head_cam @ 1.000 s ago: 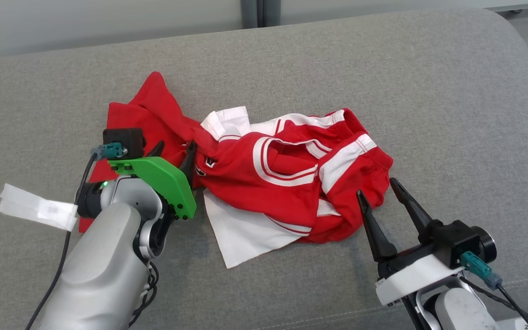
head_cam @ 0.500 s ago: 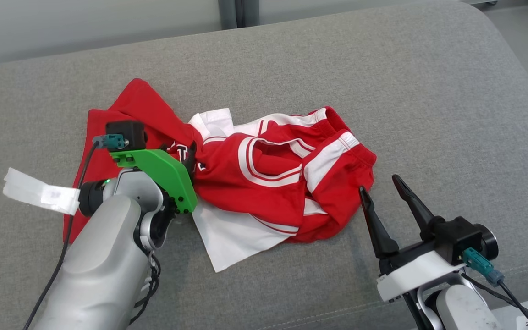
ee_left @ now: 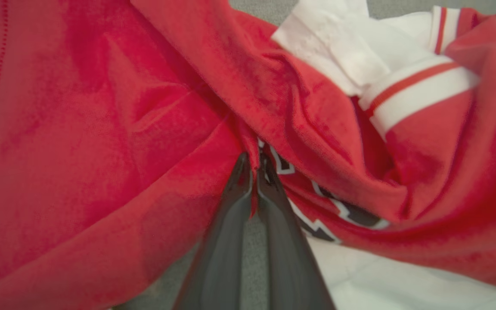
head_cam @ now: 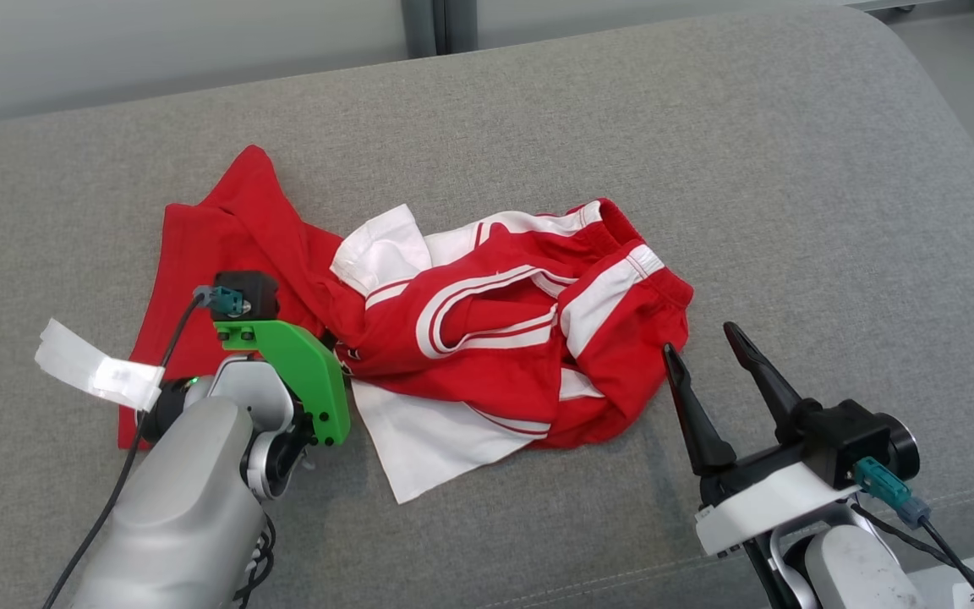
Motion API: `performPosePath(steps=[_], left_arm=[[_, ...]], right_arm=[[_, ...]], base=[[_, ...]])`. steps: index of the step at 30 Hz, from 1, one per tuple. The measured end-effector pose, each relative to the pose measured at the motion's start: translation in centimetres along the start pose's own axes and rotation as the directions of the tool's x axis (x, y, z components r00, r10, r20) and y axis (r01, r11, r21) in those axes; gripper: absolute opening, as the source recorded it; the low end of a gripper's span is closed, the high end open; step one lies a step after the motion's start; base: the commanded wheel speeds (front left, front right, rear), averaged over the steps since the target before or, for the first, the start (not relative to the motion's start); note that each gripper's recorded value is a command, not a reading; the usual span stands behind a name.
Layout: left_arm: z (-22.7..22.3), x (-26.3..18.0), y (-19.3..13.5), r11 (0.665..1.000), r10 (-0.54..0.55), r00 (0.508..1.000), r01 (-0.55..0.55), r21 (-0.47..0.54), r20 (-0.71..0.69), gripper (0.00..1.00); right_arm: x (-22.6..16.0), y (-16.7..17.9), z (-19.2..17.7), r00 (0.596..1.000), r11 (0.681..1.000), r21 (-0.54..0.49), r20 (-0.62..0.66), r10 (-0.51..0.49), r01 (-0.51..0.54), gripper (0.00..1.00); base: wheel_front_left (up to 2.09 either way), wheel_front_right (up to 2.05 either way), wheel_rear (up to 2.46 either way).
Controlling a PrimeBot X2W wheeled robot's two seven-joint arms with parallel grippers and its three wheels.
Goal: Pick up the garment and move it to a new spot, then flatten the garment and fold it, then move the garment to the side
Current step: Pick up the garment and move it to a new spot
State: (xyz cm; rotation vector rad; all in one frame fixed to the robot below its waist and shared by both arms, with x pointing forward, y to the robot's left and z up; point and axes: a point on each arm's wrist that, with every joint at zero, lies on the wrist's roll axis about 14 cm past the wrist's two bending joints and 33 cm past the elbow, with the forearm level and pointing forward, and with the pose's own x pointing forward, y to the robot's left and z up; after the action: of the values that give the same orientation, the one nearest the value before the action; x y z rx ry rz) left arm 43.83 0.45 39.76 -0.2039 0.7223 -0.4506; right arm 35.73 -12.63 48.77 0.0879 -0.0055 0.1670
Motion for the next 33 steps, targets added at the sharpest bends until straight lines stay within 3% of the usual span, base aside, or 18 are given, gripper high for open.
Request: performPosePath(steps=[7, 10, 14, 18, 21, 24, 28, 33], left_arm=[[-0.4, -0.3, -0.5, 0.999, -0.03, 0.999, 0.031, 0.01, -0.01, 0.0], [0.9, -0.6, -0.5, 0.998, -0.038, 0.998, 0.04, -0.04, 0.042, 0.0], [5.8, -1.5, -0.5, 0.996, -0.049, 0.98, 0.061, -0.058, 0.195, 0.0], [13.6, -4.1, 0.6, 0.997, -0.041, 0.913, 0.065, -0.048, 0.405, 0.0], [18.9, -7.2, 3.4, 1.0, 0.007, 0.848, 0.003, -0.018, 0.53, 0.0], [22.1, -10.5, 8.5, 0.991, 0.12, 0.796, -0.135, -0.02, 0.593, 0.0], [22.5, -14.0, 15.5, 0.949, 0.294, 0.762, -0.305, -0.081, 0.576, 0.0], [20.9, -16.2, 21.2, 0.89, 0.443, 0.748, -0.433, -0.143, 0.494, 0.0]], right_arm=[[0.3, 0.0, 0.1, 1.0, 1.0, 0.0, 0.004, 0.002, -0.002, 1.0], [0.4, 0.3, 0.2, 1.0, 1.0, 0.003, 0.008, 0.011, -0.011, 1.0], [0.6, 0.2, 0.3, 1.0, 1.0, 0.005, 0.014, 0.007, -0.007, 1.0], [0.8, 0.6, 0.3, 1.0, 1.0, 0.008, 0.014, 0.021, -0.021, 1.0], [1.1, 1.1, 0.3, 0.999, 0.999, 0.01, 0.017, 0.037, -0.037, 1.0], [1.3, 1.5, 0.3, 0.999, 0.999, 0.013, 0.018, 0.052, -0.052, 1.0], [1.4, 2.1, 0.4, 0.997, 0.998, 0.015, 0.02, 0.068, -0.068, 1.0], [1.5, 2.3, 0.2, 0.997, 0.997, 0.019, 0.016, 0.075, -0.076, 1.0]], base=[[0.0, 0.0, 0.0], [0.0, 0.0, 0.0], [0.0, 0.0, 0.0], [0.0, 0.0, 0.0], [0.0, 0.0, 0.0], [0.0, 0.0, 0.0], [0.0, 0.0, 0.0], [0.0, 0.0, 0.0]])
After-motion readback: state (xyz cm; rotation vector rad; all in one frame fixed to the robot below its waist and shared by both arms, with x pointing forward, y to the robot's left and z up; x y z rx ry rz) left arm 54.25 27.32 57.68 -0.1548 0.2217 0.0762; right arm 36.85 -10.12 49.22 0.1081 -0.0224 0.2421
